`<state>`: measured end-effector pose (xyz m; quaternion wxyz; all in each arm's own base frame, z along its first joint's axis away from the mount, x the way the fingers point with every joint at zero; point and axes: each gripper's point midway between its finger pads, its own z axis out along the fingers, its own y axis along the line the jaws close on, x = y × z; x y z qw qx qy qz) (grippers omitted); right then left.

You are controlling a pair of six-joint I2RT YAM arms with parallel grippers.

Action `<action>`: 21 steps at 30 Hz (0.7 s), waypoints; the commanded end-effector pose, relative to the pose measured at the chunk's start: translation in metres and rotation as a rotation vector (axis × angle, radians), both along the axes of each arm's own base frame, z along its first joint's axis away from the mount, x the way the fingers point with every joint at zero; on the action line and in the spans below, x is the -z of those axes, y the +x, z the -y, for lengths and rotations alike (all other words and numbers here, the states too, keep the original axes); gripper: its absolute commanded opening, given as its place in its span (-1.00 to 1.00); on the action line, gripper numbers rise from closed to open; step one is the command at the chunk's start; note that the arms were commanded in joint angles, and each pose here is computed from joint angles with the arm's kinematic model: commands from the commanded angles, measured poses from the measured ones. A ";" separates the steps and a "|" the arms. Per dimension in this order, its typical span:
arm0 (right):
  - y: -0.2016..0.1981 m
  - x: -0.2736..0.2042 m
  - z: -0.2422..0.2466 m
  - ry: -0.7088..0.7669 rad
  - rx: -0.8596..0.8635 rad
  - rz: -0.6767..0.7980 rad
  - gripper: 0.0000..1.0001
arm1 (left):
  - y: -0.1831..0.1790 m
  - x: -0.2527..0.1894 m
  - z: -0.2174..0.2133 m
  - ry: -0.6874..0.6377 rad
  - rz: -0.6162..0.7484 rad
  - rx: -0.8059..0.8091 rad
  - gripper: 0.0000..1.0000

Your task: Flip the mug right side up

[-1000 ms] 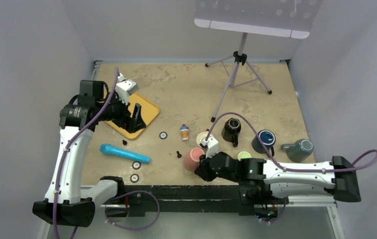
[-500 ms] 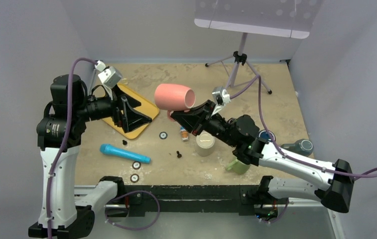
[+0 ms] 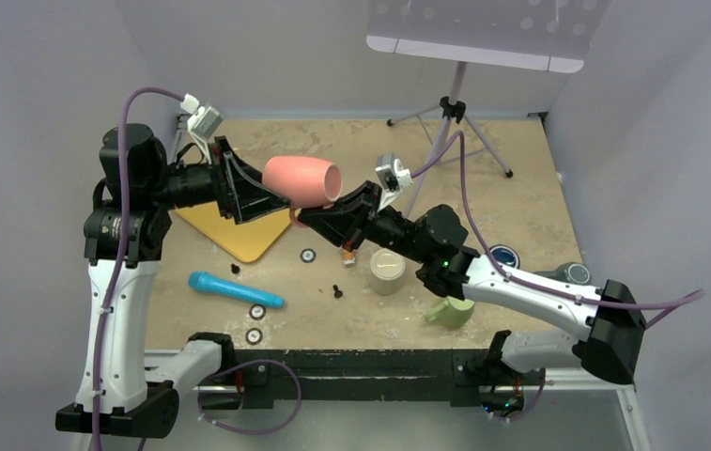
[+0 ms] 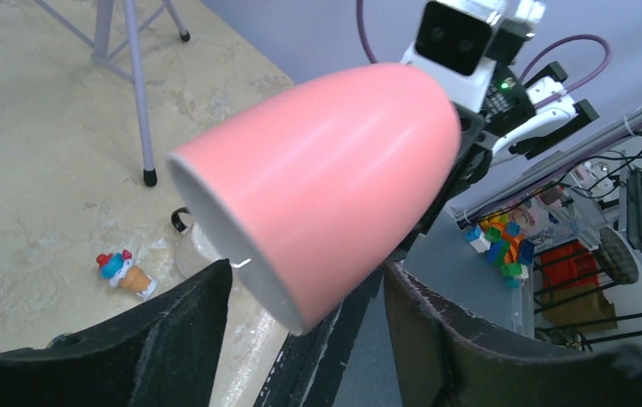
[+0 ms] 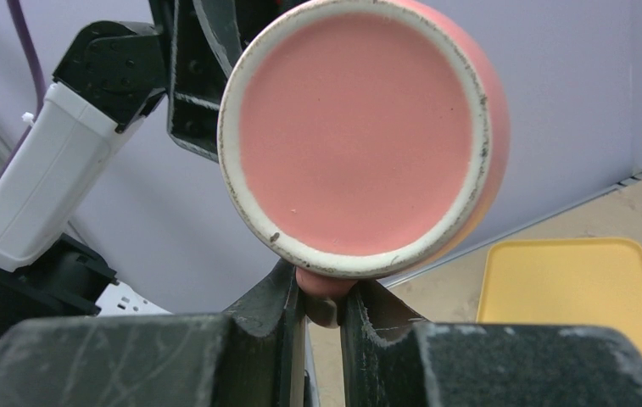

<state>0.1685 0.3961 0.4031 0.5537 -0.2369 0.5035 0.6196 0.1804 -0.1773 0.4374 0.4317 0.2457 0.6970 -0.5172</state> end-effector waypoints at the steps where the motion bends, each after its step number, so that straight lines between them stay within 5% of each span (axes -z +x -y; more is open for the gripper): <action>1: -0.019 -0.073 0.010 0.196 -0.089 0.123 -1.00 | -0.012 -0.013 0.006 -0.060 0.001 0.095 0.02; 4: -0.012 -0.068 0.003 0.199 -0.119 0.108 -1.00 | -0.012 -0.008 0.009 -0.064 -0.035 0.121 -0.35; 7: -0.003 -0.057 -0.012 0.137 -0.150 0.084 -1.00 | -0.010 0.000 0.011 -0.060 -0.060 0.127 -1.00; 9: 0.014 -0.041 -0.022 0.052 -0.104 0.038 -0.26 | -0.001 0.006 0.006 -0.002 -0.035 0.053 -1.00; 12: 0.051 -0.007 -0.016 -0.051 0.092 -0.039 0.86 | 0.053 0.040 -0.037 0.286 0.026 -0.303 -1.00; 16: 0.080 0.028 0.001 -0.175 0.275 -0.067 0.97 | 0.117 0.088 -0.106 0.698 0.082 -0.556 -1.00; 21: 0.102 0.073 0.025 -0.364 0.449 -0.080 0.97 | 0.189 0.153 -0.179 1.211 0.010 -0.595 -1.00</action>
